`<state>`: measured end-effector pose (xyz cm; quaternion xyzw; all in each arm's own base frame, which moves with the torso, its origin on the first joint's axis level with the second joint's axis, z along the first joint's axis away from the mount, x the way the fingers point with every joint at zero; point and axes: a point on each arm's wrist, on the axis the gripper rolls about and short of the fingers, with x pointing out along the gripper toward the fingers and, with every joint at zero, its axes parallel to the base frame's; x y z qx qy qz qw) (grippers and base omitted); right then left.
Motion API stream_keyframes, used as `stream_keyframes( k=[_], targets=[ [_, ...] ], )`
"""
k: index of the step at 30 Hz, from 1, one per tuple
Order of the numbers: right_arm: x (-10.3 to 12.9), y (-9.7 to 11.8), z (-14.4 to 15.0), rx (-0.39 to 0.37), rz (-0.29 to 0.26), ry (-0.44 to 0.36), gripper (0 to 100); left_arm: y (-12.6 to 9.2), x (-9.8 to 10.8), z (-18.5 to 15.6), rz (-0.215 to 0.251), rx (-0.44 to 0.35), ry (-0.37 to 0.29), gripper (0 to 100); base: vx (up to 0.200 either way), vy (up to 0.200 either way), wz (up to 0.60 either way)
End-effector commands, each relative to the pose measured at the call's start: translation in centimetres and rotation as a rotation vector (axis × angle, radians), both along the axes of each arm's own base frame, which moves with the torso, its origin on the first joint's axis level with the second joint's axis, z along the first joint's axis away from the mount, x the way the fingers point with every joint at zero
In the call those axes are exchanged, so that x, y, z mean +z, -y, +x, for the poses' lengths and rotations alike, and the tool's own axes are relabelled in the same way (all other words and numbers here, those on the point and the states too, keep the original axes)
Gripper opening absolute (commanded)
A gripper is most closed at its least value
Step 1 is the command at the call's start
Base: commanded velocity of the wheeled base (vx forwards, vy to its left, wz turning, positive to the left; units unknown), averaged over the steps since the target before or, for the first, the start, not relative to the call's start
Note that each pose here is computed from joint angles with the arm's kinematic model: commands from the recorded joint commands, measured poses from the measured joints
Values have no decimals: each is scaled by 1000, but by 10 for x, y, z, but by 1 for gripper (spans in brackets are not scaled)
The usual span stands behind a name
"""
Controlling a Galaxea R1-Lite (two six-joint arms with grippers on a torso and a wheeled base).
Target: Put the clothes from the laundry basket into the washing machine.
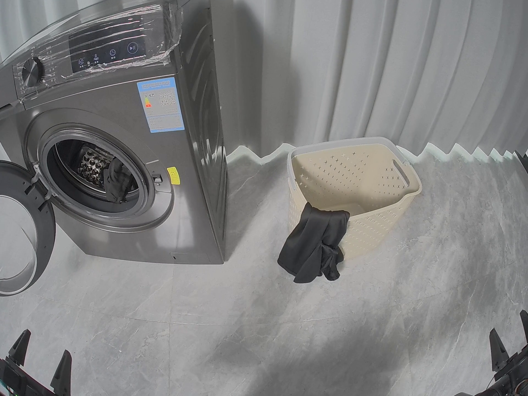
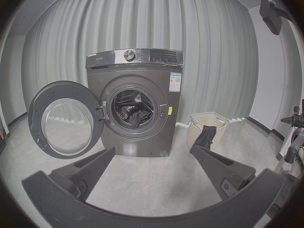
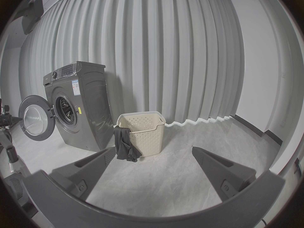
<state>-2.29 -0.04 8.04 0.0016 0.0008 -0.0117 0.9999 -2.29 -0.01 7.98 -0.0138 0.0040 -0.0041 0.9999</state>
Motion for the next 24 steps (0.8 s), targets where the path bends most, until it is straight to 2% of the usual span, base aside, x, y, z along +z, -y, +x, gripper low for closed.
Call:
stream_keyframes(
  k=[1,11,14,16,17,18,19,20,21,24],
  targets=[
    [-5,0,0,0,0,-3,100,0,-4,0,2,-1,0,100,0,0,0],
    [-5,0,0,-1,4,-3,100,0,-4,0,2,-1,-1,100,0,0,0],
    [-5,0,0,0,12,0,100,0,-4,0,2,-1,-1,100,200,0,0],
    [4,0,-2,2,14,56,100,0,-4,0,3,-1,0,100,200,0,0],
    [4,0,-2,2,14,56,100,0,-4,0,3,-1,0,100,200,0,0],
    [33,0,-11,16,34,179,100,0,-4,0,3,-1,0,100,200,0,0],
    [47,0,-15,28,54,212,100,0,-4,0,5,-1,0,100,200,0,0],
    [47,0,-15,28,54,212,100,0,-4,0,5,-1,0,100,200,0,0],
    [62,0,-13,55,79,176,100,0,-4,0,5,-1,0,100,200,0,0],
    [66,0,1,104,89,45,100,0,-4,0,0,-1,0,100,200,0,0]
  ],
)
